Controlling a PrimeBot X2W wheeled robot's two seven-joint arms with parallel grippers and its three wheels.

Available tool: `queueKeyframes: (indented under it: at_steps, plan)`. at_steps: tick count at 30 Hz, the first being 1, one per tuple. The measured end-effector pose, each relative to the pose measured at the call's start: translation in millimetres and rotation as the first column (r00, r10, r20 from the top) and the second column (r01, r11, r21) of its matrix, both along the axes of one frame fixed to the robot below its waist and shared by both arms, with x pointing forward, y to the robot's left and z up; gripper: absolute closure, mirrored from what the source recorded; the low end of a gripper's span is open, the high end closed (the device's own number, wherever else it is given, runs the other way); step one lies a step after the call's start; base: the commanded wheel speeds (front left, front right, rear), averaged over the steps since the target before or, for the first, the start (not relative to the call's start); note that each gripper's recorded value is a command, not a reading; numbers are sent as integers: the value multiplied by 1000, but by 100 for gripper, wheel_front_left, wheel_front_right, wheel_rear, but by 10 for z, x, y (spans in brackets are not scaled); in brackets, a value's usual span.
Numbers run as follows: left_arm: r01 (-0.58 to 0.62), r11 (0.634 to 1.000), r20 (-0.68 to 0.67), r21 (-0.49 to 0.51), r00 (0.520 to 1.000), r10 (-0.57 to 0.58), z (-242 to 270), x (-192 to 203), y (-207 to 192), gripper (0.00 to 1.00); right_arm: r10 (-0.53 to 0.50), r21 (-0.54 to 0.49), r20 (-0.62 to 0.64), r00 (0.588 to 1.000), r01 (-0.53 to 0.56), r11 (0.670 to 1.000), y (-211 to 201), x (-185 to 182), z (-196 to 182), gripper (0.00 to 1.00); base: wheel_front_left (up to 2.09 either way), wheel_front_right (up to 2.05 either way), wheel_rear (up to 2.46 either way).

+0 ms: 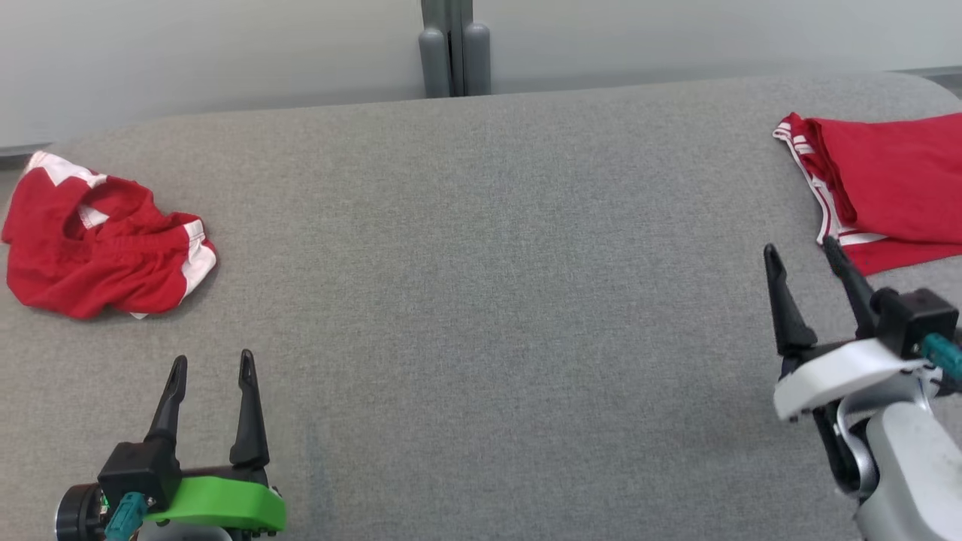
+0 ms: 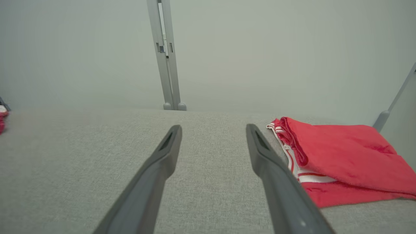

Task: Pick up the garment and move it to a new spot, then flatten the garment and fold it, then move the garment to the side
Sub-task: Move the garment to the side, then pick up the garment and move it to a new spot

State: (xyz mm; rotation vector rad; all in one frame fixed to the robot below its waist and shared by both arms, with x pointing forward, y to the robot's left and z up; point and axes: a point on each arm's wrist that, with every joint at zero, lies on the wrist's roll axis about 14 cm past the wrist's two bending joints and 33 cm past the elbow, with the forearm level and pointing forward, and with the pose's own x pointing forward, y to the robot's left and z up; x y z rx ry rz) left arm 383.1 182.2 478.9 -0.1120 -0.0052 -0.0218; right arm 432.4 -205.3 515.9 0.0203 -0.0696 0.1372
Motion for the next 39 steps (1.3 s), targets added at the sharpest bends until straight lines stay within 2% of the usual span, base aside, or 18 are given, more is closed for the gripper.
queueKeyframes:
  at_steps: [14,39]
  plan:
    - [-8,1000,39,-4,999,8,139,-239,48,0,-24,106,-14,1000,25,994,241,-677,-133,0,0,0,0]
    - [-31,1000,58,-2,998,31,200,-298,128,0,-3,123,-19,1000,5,992,373,-713,-154,0,0,0,0]
